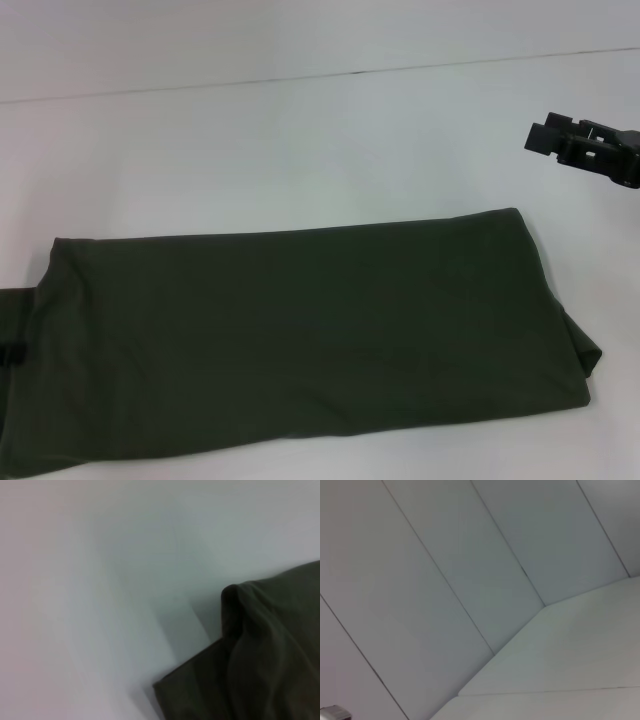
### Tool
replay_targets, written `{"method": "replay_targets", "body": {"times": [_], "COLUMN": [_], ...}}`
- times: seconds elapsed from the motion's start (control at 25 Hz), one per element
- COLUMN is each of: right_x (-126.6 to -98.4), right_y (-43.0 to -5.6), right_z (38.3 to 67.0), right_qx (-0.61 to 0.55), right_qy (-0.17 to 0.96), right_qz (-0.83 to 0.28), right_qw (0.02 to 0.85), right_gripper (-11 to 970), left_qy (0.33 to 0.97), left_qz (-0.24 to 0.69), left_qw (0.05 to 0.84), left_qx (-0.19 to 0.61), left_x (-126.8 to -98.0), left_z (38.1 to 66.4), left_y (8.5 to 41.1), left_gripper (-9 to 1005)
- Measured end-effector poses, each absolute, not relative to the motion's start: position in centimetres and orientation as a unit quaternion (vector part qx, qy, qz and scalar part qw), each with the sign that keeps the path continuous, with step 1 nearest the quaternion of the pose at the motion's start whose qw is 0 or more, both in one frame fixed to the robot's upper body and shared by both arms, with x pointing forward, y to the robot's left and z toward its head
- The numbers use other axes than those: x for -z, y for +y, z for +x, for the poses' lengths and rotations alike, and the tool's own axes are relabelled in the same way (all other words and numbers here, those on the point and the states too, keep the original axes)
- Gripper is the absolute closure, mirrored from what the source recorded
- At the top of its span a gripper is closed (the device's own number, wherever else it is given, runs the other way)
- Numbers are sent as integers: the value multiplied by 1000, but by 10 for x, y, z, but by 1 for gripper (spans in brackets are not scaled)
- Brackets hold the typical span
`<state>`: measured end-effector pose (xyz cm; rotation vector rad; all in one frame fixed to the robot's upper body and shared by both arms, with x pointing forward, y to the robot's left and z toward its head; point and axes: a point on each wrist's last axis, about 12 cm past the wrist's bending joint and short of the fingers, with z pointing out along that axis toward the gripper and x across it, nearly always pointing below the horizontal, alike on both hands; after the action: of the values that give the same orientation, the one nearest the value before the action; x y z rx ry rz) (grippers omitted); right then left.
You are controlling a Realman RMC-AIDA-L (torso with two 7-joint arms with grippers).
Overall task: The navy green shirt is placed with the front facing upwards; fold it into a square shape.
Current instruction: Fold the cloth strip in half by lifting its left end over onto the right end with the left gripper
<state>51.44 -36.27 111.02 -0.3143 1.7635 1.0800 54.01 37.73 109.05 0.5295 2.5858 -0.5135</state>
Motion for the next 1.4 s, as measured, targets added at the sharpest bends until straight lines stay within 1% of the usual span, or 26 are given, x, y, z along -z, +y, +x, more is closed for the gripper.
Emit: {"method": "replay_targets", "body": {"times": [0.72,1.4], "right_x": [-1110,-1110], "right_y": [-363,-363], "right_z": [514,514], "right_qx": [-447,-448], "right_qy": [729,730], "right_qz": [-130,-129], "right_qw": [501,500], "right_gripper": [33,33], "left_qy": [940,938], "left_qz": [190,203], "left_qw": [216,200], "left_qx": [186,199], "left_x": [-1089,-1089], "left_z": [536,535], "left_y": [379,373], "left_gripper": [135,134]}}
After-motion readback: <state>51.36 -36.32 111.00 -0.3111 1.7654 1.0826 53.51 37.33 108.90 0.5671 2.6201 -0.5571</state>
